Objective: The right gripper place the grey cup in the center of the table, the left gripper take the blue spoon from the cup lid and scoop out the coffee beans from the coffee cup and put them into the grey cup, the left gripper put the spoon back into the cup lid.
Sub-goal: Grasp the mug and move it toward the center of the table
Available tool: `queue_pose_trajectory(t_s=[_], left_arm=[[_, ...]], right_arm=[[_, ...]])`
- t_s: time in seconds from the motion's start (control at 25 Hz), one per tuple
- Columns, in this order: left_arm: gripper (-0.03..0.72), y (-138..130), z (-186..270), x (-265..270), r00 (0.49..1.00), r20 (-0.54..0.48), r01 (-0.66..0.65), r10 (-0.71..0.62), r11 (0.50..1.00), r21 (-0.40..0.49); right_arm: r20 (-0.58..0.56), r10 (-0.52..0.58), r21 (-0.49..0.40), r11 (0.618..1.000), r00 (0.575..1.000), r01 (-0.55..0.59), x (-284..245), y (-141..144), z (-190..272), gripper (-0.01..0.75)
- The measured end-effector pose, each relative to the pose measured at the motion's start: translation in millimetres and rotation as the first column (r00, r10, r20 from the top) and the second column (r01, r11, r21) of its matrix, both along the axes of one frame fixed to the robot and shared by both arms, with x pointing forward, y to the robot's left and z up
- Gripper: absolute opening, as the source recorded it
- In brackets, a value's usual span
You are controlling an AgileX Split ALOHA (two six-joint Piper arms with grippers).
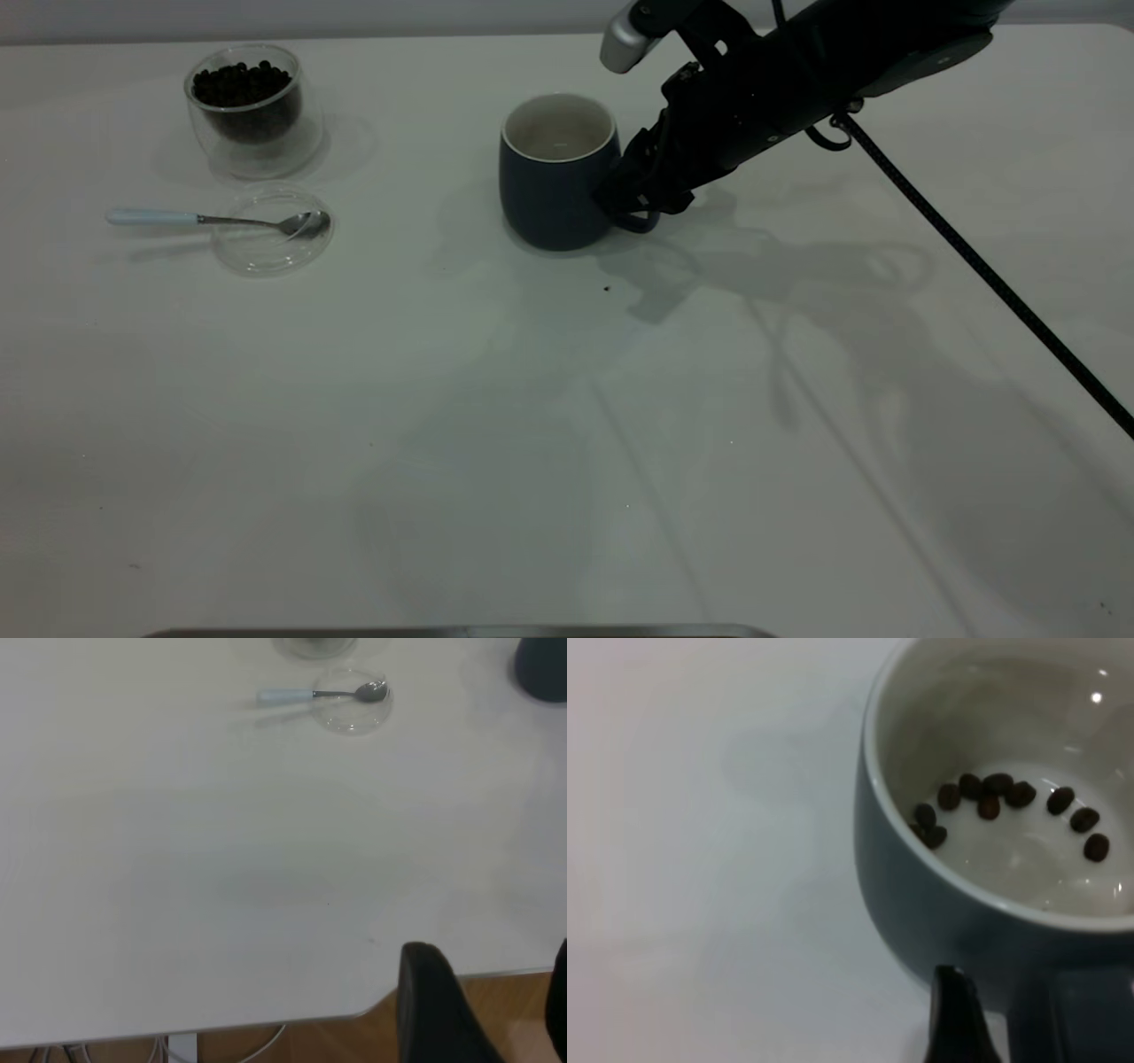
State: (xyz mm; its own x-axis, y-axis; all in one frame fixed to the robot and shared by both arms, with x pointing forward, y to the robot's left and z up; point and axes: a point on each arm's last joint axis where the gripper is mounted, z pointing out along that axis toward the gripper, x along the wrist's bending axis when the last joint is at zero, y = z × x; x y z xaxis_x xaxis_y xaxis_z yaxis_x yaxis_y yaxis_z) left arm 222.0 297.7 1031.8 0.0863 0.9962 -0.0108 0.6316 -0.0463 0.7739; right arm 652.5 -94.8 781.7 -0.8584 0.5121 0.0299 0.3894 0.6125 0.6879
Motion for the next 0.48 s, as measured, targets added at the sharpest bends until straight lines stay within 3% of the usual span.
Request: queue_pose_trajectory(t_s=[0.32, 0.48], left_arm=[[0.379, 0.0, 0.0, 0.0, 1.000, 0.000, 0.000, 0.000, 1.000, 0.000], [0.379, 0.0, 0.0, 0.0, 1.000, 0.000, 0.000, 0.000, 1.000, 0.000]], right_arm=[[-0.007, 0.016, 0.024, 1.000, 1.000, -0.016, -6.3, 14.9, 1.4, 0.458], [0.014, -0.019, -0.025, 1.000, 1.000, 0.019, -2.9, 11.1, 1.2, 0.458]])
